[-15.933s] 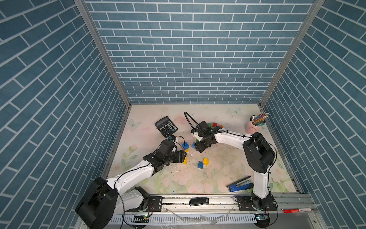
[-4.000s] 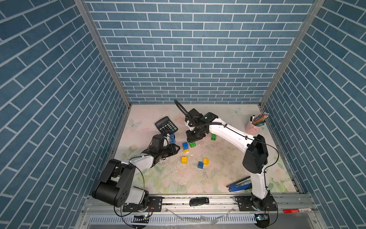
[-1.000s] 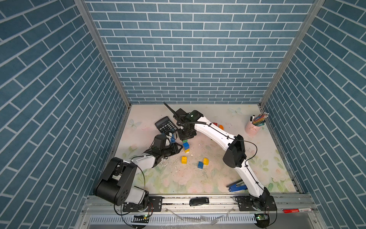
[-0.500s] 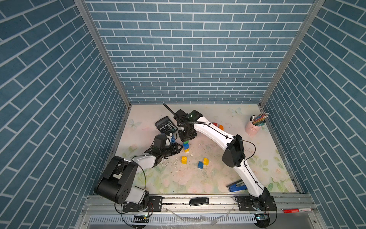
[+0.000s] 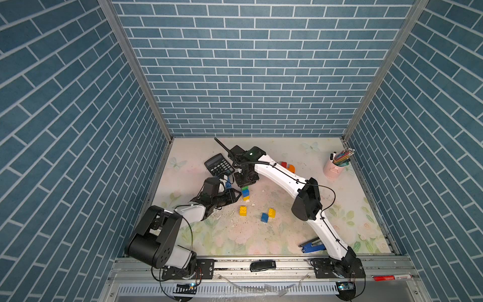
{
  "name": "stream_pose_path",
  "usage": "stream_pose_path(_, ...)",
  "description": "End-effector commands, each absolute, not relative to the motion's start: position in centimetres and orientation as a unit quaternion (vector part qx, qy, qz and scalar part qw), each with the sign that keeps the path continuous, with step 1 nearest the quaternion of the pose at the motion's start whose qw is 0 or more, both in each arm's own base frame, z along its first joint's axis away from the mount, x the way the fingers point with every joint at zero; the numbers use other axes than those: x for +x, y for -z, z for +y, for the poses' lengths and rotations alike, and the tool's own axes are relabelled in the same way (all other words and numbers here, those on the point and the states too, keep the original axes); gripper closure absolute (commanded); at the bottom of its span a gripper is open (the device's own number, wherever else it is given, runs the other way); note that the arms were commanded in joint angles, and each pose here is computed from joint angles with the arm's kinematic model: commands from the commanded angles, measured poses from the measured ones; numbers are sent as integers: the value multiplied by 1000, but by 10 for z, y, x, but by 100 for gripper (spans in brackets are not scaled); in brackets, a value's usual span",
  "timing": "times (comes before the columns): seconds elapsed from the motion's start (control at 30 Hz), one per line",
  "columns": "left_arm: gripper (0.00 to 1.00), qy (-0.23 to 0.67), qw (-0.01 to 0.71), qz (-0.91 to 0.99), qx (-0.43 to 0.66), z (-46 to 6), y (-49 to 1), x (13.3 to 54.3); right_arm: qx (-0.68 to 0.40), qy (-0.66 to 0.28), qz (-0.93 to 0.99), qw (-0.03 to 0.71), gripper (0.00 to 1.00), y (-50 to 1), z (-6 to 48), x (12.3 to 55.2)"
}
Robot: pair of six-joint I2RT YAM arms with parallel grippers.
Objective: Assemble a fork with lego
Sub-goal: Assemble the lego brick with the lego brick.
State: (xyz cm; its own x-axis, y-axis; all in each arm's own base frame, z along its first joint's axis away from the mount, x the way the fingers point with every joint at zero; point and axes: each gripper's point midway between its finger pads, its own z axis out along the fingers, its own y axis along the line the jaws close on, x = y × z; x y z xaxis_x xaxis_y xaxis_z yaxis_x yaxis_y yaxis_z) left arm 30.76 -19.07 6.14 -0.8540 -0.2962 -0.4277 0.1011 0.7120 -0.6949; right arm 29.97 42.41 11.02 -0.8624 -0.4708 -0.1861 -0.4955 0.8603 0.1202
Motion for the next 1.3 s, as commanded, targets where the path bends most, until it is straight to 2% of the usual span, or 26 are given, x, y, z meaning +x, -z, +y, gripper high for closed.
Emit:
stream_pose_path(0.0,51,379,270,884,-50,-192,-64,313,-280,-43,958,48,100,-82,418,291)
stream_pose_path(0.2,51,380,270,883,-49,-193,-65,312,-300,-20,952,50,100,-73,419,286)
stream_pose_path(0.47,51,383,274,881,-48,-194,-70,315,-247,-19,968,29,100,-69,413,274)
stream_pose_path(0.63,51,383,274,881,-47,-195,-70,314,-251,-12,968,24,100,-66,409,269)
stream_pose_path(1.27,51,385,272,881,-43,-197,-71,313,-239,32,961,132,100,-53,391,266)
